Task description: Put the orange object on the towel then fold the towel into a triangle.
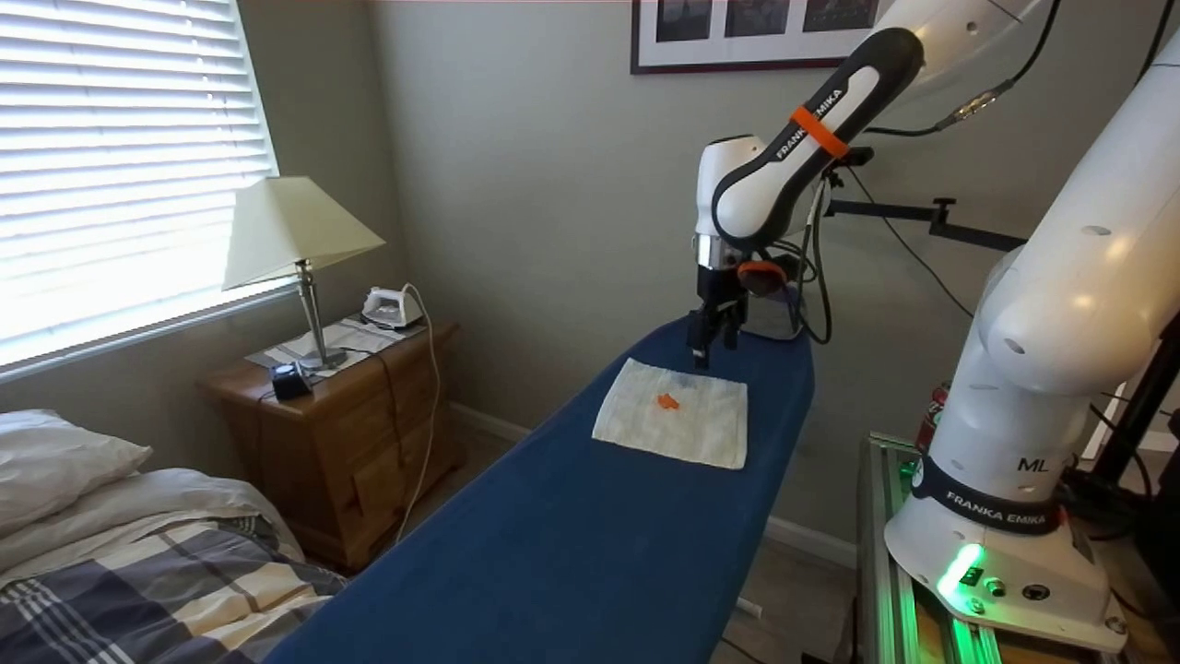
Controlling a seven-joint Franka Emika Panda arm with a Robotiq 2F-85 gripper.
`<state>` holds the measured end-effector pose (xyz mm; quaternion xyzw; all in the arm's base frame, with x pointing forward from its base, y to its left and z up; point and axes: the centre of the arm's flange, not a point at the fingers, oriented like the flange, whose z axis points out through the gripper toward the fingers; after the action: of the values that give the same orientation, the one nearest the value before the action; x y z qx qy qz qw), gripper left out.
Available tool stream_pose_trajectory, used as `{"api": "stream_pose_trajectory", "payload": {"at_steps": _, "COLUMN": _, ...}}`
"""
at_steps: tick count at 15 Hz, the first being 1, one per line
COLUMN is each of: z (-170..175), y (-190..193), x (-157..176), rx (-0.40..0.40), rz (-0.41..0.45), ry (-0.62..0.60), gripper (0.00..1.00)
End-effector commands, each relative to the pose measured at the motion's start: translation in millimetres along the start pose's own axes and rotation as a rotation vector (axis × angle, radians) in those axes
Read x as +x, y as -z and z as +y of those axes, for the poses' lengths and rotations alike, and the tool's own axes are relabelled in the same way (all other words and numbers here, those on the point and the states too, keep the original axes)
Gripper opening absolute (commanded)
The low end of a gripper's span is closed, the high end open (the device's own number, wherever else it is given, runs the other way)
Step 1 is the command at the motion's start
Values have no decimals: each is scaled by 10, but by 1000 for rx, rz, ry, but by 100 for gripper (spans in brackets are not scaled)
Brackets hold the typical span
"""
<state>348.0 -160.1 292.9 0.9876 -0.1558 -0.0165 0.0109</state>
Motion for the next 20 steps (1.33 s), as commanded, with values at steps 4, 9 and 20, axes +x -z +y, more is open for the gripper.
{"api": "stream_pose_trajectory", "payload": {"at_steps": 4, "z": 403, "y": -96, "x": -313, "rx": 73, "rz": 11, "ry": -102, "gripper": 100}}
{"api": "stream_pose_trajectory", "payload": {"at_steps": 9, "z": 493, "y": -216, "x": -345, "rx": 110, "rz": -39, "ry": -153, "gripper": 100}}
{"api": "stream_pose_trajectory", "payload": {"at_steps": 20, "z": 629, "y": -539, "x": -346, "rx": 129, "rz": -95, "ry": -200, "gripper": 95}}
